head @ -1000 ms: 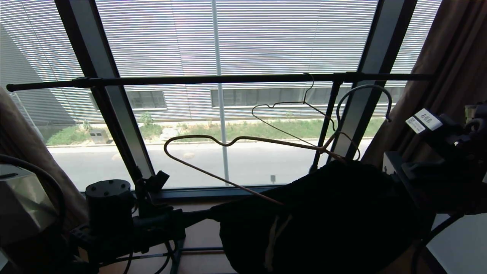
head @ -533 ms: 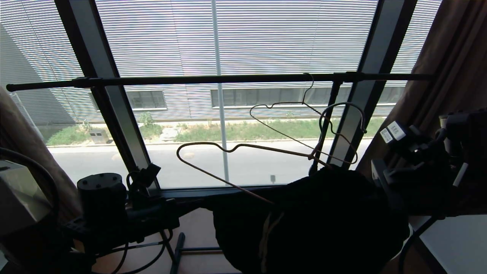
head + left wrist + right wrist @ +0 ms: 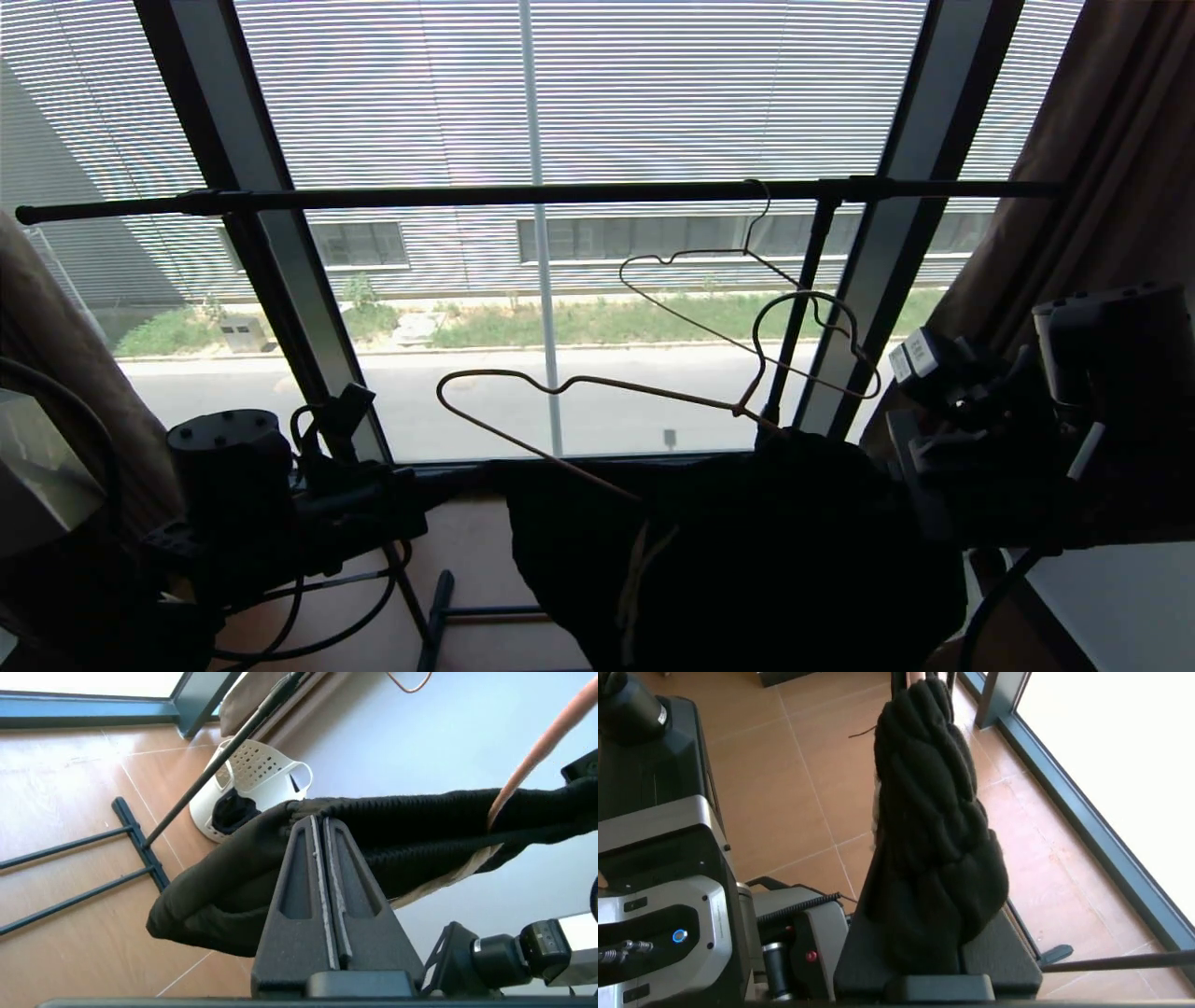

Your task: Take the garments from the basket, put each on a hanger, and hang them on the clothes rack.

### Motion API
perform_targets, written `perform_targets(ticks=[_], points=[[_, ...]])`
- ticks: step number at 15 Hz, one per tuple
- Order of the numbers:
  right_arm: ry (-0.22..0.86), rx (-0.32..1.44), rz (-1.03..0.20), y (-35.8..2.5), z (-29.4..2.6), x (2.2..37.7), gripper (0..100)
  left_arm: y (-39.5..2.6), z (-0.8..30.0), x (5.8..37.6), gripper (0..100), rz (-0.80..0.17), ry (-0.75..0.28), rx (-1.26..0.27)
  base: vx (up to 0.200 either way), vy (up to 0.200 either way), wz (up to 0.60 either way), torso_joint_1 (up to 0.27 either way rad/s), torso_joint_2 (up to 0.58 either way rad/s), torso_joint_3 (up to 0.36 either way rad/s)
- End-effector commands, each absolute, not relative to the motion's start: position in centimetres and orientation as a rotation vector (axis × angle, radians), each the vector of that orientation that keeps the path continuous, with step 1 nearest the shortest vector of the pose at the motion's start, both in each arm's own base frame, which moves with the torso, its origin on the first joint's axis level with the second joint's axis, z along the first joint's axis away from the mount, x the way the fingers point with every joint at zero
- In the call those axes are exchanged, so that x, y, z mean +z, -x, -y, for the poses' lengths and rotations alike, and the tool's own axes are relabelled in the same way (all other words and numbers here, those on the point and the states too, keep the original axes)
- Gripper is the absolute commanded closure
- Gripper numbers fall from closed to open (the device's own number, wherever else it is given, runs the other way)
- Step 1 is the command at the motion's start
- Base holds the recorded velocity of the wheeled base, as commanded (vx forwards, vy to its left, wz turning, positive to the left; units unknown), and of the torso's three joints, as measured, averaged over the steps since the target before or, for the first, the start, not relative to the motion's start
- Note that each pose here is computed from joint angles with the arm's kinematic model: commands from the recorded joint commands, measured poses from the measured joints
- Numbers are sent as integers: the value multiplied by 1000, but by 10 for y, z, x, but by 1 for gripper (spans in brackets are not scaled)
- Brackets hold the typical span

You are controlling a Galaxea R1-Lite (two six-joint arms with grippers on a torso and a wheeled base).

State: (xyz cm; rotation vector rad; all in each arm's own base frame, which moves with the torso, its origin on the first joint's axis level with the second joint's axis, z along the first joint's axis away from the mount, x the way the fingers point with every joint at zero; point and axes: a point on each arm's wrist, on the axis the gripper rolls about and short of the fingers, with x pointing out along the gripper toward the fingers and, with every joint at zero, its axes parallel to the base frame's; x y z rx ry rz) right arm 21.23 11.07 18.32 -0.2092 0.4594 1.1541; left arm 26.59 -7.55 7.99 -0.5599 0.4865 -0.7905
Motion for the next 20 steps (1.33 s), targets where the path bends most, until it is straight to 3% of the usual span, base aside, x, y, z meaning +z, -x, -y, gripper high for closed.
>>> perform_targets(ticks=[1,20], points=[[207,1156,-480,-213,-111,179,100,-271,70,85,100,-461,562,-772,0,0,0,0,0,0],[282,1103,-674,-211,-130,147,100,-277,60,90,100,-433,528,-743,0,0,0,0,0,0]])
